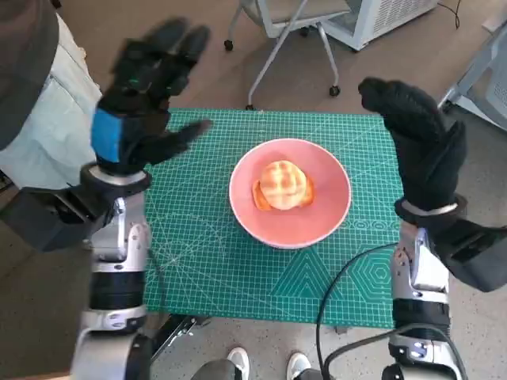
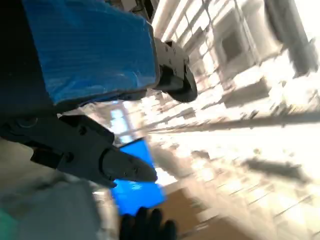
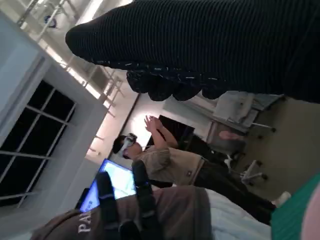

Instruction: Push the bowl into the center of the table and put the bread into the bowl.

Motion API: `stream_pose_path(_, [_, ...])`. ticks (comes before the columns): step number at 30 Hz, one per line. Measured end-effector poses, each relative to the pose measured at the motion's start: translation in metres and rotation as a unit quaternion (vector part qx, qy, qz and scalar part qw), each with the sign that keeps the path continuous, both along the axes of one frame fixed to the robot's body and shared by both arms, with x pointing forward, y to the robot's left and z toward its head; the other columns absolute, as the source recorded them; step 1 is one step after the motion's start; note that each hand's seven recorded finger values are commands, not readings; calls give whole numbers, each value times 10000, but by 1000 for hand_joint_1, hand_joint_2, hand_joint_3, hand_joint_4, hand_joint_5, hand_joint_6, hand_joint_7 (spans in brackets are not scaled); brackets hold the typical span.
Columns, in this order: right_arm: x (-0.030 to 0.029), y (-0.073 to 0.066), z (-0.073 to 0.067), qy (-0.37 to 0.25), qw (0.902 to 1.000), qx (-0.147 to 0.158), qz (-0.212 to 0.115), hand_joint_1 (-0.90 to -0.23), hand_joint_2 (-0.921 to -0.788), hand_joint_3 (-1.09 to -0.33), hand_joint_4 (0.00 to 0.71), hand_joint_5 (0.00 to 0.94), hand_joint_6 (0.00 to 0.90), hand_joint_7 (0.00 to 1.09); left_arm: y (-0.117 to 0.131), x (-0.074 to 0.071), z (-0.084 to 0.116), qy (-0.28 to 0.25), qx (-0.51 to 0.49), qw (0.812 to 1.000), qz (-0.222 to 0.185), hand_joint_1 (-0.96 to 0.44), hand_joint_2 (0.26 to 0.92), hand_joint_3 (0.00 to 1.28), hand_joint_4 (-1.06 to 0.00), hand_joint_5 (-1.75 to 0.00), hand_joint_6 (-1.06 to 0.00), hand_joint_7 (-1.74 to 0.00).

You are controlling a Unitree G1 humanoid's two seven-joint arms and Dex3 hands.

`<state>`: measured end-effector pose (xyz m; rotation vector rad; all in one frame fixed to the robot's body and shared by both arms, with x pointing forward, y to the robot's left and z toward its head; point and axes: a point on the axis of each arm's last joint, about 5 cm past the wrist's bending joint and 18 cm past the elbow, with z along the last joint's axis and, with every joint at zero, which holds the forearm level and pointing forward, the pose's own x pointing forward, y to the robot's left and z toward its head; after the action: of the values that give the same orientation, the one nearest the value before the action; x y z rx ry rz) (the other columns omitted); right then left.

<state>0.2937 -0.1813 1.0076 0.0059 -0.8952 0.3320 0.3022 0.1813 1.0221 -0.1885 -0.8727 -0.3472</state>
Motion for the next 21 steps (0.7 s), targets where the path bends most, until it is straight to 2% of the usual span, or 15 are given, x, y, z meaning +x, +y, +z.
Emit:
stream_pose_path(7, [24,-10,140,-196,9997,-157,-11,-647,-921,-742,174,5,68,508,-41,5,-26,-41,-238,9989,-392,-558,921,297,-336,-7,-188,-419])
stream_pose_path(12, [41,-15,239,-333,9992,-224,-1,-657,-921,-727,180,5,90,484,-41,4,-22,-80,-165,9985,-508,-579,921,297,-335,-5,-192,-409])
stream_pose_path(21, [42,-3,262,-343,9990,-275,38,-663,-921,-722,182,4,102,465,-82,-10,-49,-42,-211,9984,-527,-592,921,299,-329,-2,-207,-404])
